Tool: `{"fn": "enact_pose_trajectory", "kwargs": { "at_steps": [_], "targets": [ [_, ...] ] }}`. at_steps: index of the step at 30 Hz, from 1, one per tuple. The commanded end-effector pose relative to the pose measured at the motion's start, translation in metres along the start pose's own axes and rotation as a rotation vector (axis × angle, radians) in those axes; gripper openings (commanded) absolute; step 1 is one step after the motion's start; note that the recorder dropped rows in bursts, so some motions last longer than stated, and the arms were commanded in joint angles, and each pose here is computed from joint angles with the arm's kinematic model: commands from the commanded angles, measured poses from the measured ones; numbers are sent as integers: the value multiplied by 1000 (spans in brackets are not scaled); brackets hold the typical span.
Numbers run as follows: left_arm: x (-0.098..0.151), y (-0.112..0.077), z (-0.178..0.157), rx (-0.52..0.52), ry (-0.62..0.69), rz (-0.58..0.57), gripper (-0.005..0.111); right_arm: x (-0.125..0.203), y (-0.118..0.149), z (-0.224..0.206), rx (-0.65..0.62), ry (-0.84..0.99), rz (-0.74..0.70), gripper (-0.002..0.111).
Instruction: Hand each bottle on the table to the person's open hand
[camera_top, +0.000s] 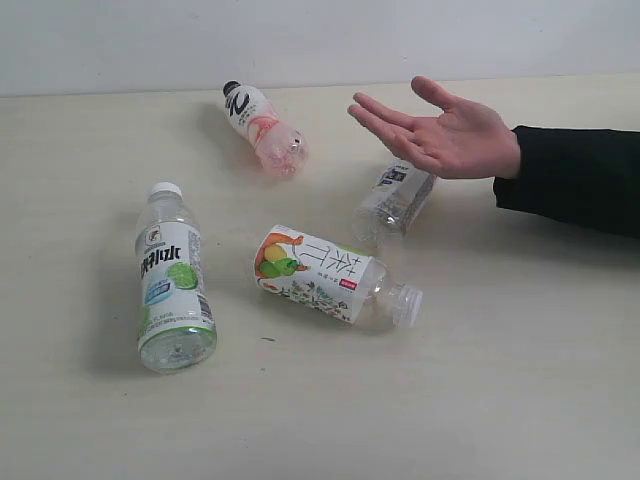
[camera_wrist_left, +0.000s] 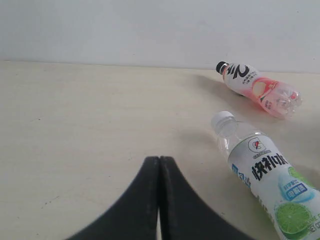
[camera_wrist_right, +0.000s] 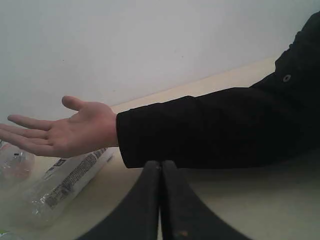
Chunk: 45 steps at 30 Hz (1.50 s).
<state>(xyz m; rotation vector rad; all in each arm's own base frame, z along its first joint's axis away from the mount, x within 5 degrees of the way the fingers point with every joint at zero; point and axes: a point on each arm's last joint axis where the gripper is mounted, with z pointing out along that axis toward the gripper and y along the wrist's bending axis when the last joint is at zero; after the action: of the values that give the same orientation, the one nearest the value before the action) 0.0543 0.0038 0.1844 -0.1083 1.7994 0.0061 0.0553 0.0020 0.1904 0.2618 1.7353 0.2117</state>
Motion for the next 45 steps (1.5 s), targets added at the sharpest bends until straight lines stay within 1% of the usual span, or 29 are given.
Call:
{"fn": "enact_pose_trajectory", "kwargs": {
  "at_steps": [1, 22, 29, 32, 34, 39, 40, 42, 44, 45],
  "targets": [
    [0, -1, 0, 9, -7, -3, 0, 1, 0, 0, 1, -6, -2, 1],
    [0, -1, 0, 9, -7, -3, 0, 1, 0, 0, 1, -6, -2, 1],
    [0, -1, 0, 9, -7, -3, 0, -14, 0, -1, -6, -169, -11, 1],
    [0, -1, 0, 9, -7, -3, 0, -15, 0, -1, -6, -177, -13, 1],
    [0, -1, 0, 9, -7, -3, 0, -18, 1, -2, -8, -214, -13, 1],
    [0, -1, 0, 9, -7, -3, 0, -18, 1, -2, -9, -215, -11, 1],
    [0, -1, 0, 9, -7, -3, 0, -20, 1, -3, -14, -239, 16, 1],
    [0, -1, 0, 9, -7, -3, 0, -29, 1, -5, -34, -336, 127, 0],
    [0, -1, 0, 9, -7, -3, 0, -34, 1, -7, -43, -397, 162, 0],
    [0, -1, 0, 9, -7, -3, 0, -34, 1, -7, -44, -399, 167, 0]
  ]
}}
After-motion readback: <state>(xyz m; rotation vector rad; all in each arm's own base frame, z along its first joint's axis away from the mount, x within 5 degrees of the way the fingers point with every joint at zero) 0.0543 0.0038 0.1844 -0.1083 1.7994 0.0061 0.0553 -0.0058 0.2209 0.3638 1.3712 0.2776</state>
